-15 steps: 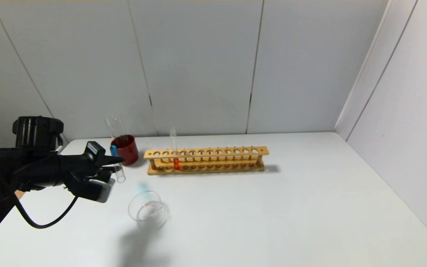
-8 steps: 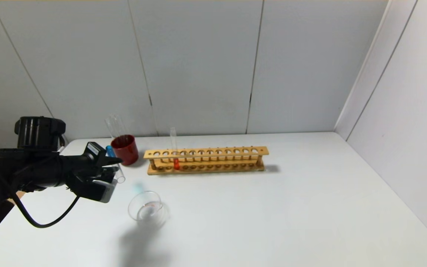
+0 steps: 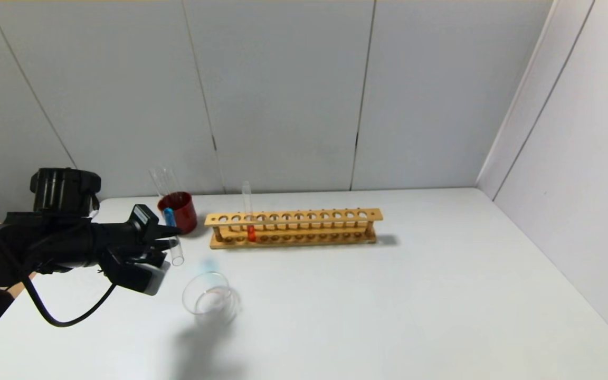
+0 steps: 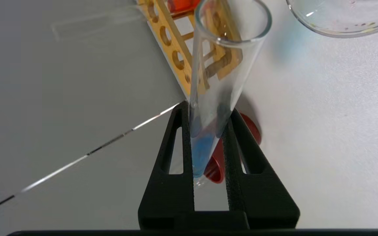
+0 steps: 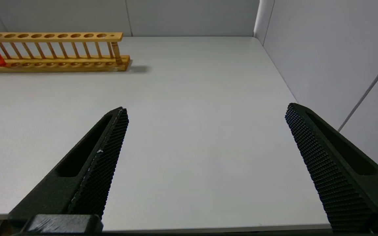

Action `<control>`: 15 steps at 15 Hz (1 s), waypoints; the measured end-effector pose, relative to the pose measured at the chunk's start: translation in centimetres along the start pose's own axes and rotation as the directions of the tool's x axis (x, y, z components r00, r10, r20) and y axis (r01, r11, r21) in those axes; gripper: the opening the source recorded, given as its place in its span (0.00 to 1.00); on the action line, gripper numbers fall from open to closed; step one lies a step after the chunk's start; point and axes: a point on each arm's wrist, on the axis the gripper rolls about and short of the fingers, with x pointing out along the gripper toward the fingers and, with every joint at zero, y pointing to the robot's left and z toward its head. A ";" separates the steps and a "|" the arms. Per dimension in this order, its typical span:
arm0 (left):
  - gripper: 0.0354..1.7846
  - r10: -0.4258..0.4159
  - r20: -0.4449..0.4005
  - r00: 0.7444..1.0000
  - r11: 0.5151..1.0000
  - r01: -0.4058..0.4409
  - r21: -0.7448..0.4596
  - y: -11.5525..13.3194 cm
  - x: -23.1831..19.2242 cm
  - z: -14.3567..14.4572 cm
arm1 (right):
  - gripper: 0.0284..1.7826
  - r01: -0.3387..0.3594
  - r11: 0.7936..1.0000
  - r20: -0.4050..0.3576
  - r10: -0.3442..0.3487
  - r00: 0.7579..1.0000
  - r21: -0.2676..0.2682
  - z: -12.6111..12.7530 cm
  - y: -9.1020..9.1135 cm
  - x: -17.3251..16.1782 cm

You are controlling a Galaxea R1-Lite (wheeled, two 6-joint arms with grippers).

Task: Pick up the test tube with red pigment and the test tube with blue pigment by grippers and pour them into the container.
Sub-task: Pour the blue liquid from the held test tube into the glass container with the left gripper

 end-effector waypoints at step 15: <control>0.16 -0.024 -0.031 0.999 0.987 0.029 0.156 -0.1 1.2 -0.9 | 0.98 0.000 1.000 0.000 0.000 1.000 0.000 0.0 0.0 0.0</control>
